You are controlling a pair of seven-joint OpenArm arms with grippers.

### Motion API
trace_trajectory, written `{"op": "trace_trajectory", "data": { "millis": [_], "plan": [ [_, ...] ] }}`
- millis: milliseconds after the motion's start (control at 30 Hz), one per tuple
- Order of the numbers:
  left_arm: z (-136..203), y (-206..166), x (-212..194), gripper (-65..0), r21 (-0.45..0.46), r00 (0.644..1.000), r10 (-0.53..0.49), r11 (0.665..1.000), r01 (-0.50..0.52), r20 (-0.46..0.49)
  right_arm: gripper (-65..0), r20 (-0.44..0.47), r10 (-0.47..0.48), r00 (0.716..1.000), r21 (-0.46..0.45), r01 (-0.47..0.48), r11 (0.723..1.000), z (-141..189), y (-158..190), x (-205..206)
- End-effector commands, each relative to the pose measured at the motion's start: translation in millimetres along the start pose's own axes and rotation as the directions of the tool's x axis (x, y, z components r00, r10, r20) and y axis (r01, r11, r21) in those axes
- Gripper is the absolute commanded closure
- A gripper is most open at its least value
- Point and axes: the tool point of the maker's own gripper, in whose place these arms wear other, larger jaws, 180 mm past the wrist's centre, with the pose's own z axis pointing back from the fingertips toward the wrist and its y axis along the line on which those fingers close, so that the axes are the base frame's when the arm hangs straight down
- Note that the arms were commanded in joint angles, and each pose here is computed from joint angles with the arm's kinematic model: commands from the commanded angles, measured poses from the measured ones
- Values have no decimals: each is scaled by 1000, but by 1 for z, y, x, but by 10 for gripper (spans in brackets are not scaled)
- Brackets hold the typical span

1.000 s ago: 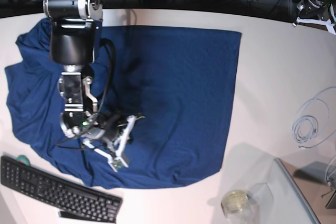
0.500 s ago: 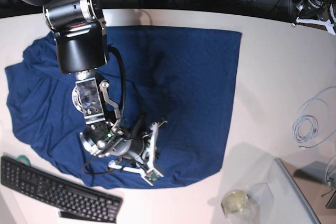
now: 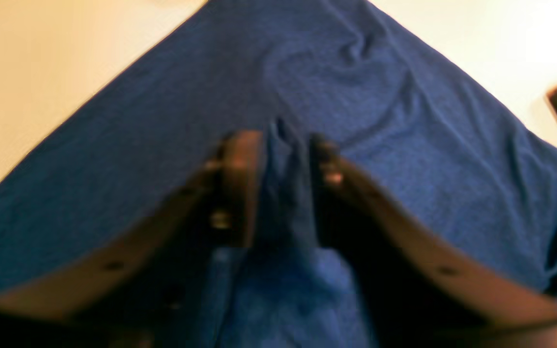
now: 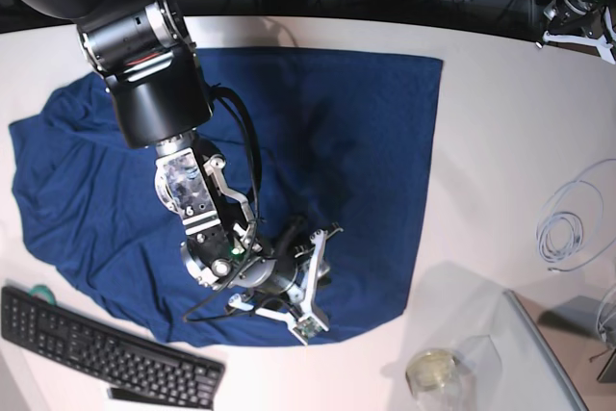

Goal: Layout the t-shirt on the table in an organized manner, then fold the t-shirt properly
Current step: 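Drag the grasped fabric with the right gripper across the shirt, then grasp the shirt edge corners with both grippers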

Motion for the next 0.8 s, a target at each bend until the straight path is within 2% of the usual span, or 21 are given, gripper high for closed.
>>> {"op": "trace_trajectory", "data": {
  "millis": [0,33,100,133,200,267,300,367,500,567,600,700,767],
  "plan": [
    [3,5,14,0,10,999,-8,1000,7,39,-324,68,6,998,-9,-5,1000,4,-4,27],
    [3,5,13,0,11,999,-8,1000,8,38,-402,82,7,997,-20,-6,1000,7,-8,32],
    [3,5,13,0,11,999,-8,1000,8,38,-504,115,12,993,-49,-6,999,17,-18,40],
    [3,5,13,0,11,999,-8,1000,8,38,-516,126,-13,992,-89,24,996,27,-37,34],
    [4,4,14,0,10,999,-10,1000,10,41,-501,133,-67,989,-171,89,981,51,-73,26],
    [3,1,15,0,2,999,-13,1000,13,42,-477,109,-173,979,-269,197,943,81,-115,-3],
    [3,-3,13,0,-6,999,-23,1000,24,37,-464,106,-235,966,-314,257,914,96,-132,-21],
    [3,-15,12,0,-30,998,-57,998,58,35,-440,120,-363,924,-413,378,828,135,-165,-66],
    [6,-42,17,0,-82,993,-101,991,105,59,-440,156,-535,831,-554,522,649,200,-185,-156],
    [8,-59,17,0,-140,992,-109,983,118,68,-440,194,-610,768,-549,600,582,217,-174,-189],
    [10,-68,17,0,-196,991,-110,973,124,78,-440,230,-647,727,-529,651,545,226,-168,-203],
    [20,-95,20,0,-374,987,-107,916,145,121,-443,324,-734,597,-457,778,431,251,-151,-240],
    [24,-102,19,0,-446,987,-93,883,143,133,-470,375,-760,531,-404,831,382,265,-145,-252]
  ]
}}
